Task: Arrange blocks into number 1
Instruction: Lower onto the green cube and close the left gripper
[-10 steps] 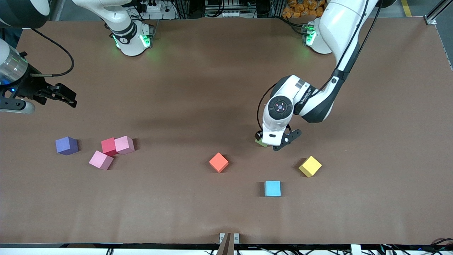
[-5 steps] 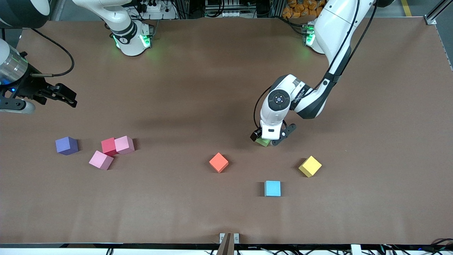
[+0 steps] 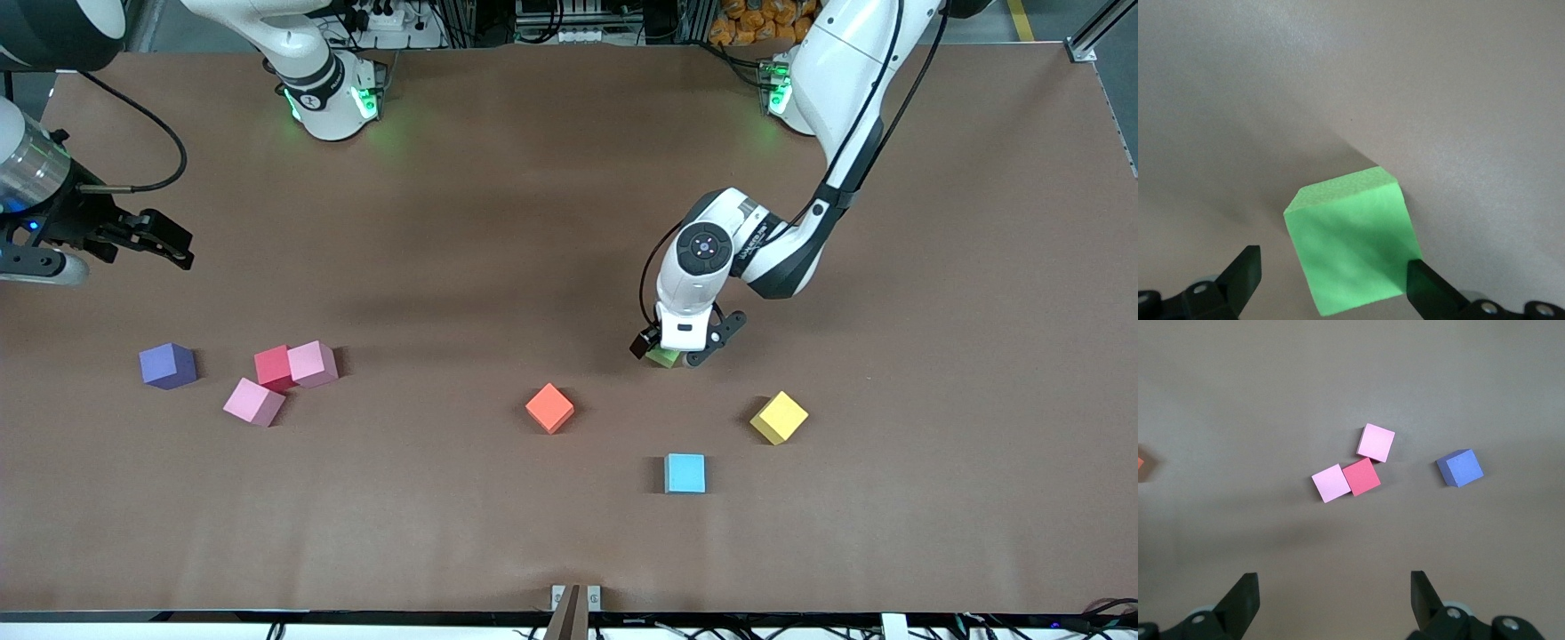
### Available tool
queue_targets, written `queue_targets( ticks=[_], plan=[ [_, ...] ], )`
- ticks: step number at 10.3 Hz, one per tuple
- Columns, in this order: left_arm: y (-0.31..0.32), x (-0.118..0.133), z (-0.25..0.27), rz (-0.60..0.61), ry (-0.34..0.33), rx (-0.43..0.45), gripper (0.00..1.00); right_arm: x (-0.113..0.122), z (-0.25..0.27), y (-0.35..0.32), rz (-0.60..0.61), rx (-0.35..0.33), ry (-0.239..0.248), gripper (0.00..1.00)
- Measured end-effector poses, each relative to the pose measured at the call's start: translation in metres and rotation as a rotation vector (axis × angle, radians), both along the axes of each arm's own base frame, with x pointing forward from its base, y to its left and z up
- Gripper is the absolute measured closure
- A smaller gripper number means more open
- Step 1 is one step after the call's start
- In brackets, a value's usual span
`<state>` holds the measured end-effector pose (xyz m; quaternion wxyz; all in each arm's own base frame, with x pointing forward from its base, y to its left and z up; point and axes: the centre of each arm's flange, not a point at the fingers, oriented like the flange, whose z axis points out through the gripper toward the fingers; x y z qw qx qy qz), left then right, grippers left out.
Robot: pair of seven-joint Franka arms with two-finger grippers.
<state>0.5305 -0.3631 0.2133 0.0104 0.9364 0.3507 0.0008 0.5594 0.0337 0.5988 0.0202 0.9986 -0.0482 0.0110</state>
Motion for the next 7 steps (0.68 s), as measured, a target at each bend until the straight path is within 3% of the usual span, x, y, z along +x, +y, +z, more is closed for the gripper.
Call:
queue_targets(
  ticks=[4, 7],
  plan=[
    [0.015, 0.018, 0.025, 0.038, -0.044, -0.018, 0.00, 0.000, 0.000, 0.001, 0.001, 0.000, 0.000, 0.00],
    [0.015, 0.018, 0.027, 0.087, -0.044, -0.019, 0.00, 0.000, 0.000, 0.001, 0.002, 0.000, 0.000, 0.00]
  ],
)
